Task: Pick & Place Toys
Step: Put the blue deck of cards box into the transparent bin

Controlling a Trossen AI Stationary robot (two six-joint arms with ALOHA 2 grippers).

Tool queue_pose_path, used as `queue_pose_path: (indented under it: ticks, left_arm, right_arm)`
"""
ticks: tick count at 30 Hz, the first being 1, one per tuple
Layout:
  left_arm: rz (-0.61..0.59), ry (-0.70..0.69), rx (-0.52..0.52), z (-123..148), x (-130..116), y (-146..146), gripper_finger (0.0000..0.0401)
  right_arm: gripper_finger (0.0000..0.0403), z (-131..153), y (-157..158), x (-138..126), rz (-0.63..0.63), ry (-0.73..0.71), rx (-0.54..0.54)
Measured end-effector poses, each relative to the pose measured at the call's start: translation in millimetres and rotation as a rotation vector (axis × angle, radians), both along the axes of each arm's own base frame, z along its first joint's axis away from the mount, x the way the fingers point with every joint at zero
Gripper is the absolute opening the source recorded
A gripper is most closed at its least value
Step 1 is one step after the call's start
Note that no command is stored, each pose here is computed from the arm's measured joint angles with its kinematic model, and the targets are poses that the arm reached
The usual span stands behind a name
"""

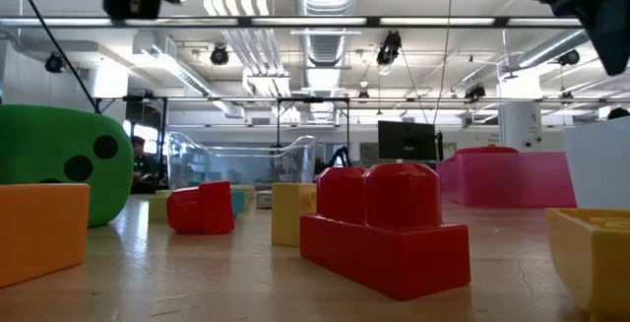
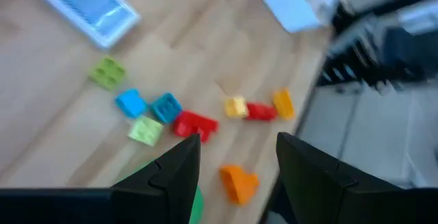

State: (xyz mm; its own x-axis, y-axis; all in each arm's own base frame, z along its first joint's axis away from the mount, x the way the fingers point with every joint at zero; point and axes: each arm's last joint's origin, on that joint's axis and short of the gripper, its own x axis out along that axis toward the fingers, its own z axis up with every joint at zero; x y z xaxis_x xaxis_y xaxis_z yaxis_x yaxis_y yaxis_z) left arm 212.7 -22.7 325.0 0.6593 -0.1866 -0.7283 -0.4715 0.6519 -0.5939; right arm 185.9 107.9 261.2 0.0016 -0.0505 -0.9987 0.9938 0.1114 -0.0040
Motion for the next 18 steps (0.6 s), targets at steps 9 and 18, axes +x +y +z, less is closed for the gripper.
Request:
queue_pose_path:
  ticks: [9, 18]
  left_arm:
    - [0.163, 0.138, -0.027, -22.8, 54.4, 31.8, 0.0197]
    - [0.229, 0.237, -0.001, -38.3, 123.5, 57.0, 0.0197]
  right_arm:
    - [0.0337, 15.4, -3.5, 4.6, 0.040, -0.111, -0.151]
    - [0.0337, 16.1, -7.8, 1.0, 0.068, -0.119, -0.250]
